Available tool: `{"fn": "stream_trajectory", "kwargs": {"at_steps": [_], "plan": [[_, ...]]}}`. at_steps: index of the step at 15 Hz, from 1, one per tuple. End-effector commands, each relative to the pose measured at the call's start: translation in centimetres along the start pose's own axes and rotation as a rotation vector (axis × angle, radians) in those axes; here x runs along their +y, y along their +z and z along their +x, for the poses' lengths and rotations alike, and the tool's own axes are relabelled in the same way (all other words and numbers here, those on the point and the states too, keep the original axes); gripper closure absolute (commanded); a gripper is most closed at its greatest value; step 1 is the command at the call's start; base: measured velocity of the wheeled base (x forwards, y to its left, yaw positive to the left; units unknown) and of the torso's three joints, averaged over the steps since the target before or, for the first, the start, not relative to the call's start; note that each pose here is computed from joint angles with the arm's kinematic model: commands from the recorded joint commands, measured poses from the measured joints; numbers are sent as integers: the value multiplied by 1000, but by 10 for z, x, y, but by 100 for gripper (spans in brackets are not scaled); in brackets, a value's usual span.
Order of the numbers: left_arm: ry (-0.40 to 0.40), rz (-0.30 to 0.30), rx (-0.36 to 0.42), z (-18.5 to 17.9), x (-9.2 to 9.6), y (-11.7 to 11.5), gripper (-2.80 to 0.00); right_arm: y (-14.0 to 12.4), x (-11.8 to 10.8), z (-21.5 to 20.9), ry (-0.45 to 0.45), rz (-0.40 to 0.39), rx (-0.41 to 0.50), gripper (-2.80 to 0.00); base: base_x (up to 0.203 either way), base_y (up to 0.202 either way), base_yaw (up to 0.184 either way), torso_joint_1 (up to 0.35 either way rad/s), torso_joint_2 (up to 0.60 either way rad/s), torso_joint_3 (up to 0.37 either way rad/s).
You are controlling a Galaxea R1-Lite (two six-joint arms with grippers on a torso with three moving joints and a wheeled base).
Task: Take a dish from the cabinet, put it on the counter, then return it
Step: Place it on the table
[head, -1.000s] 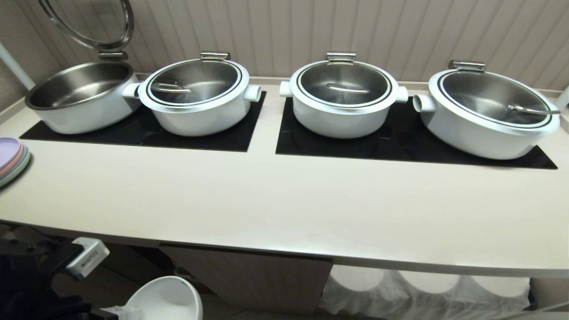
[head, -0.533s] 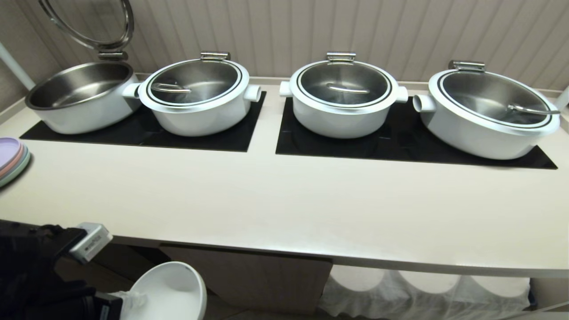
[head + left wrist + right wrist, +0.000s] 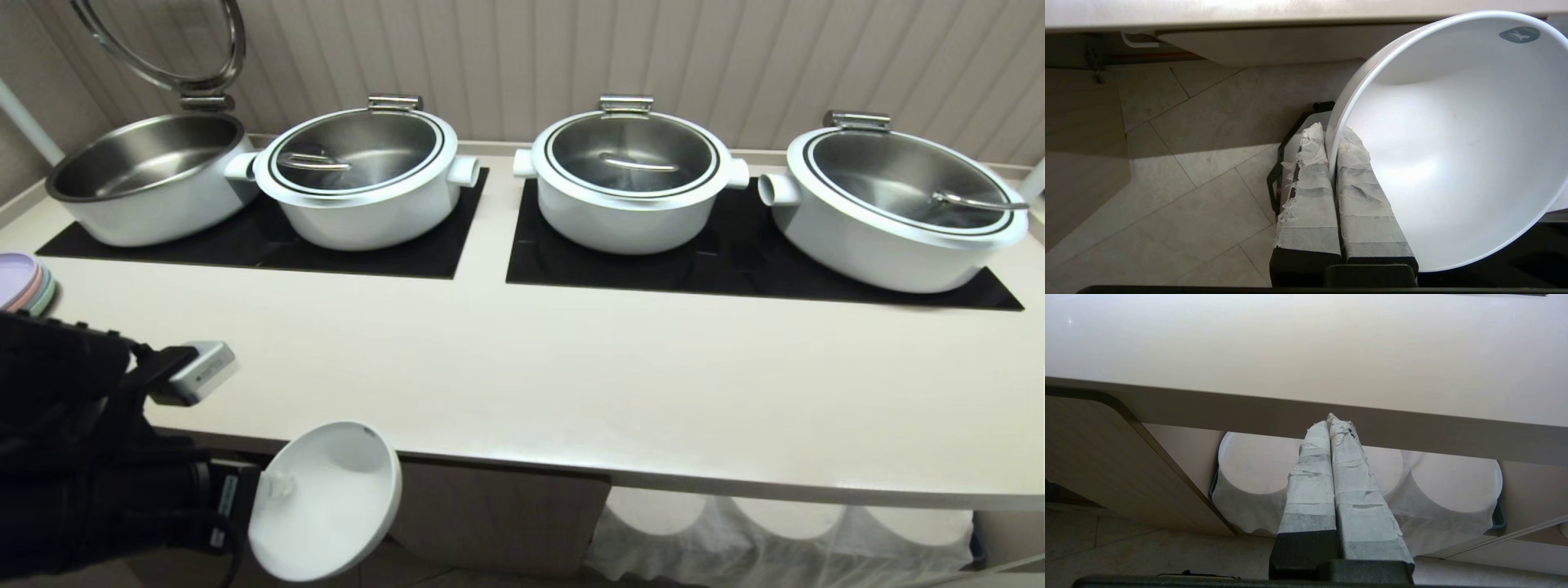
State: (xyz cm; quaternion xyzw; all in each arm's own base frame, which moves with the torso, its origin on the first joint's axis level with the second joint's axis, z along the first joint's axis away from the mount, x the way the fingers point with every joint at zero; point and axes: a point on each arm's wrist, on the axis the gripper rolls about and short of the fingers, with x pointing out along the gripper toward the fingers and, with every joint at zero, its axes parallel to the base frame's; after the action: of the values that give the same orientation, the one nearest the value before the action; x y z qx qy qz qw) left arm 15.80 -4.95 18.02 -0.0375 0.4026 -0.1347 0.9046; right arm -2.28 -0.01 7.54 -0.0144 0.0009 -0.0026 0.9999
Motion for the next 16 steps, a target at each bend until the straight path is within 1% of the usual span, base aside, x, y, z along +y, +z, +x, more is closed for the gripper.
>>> {"fn": "stream_trajectory", "kwargs": {"at_steps": [1,3,4,6,8,9,12,16], "plan": [[-1,-19,30,13,-5,23,0,0,0,0,0,0,0,0,0,0,0,0,0,0],[2,-34,68,23,-8,40,0,0,0,0,0,0,-1,0,0,0,0,0,0,0],[6,-51,88,29,-10,49,0,0,0,0,1,0,0,0,0,0,0,0,0,0],[9,-108,119,42,-16,73,0,0,0,0,0,0,0,0,0,0,0,0,0,0],[22,-141,184,61,-21,92,0,0,0,0,0,0,-1,0,0,0,0,0,0,0],[27,-153,201,71,-22,100,0,0,0,0,0,0,-1,0,0,0,0,0,0,0],[43,-173,214,101,-25,125,0,0,0,0,1,0,-2,0,0,0,0,0,0,0],[55,-176,231,124,-28,149,0,0,0,0,0,0,0,0,0,0,0,0,0,0]]}}
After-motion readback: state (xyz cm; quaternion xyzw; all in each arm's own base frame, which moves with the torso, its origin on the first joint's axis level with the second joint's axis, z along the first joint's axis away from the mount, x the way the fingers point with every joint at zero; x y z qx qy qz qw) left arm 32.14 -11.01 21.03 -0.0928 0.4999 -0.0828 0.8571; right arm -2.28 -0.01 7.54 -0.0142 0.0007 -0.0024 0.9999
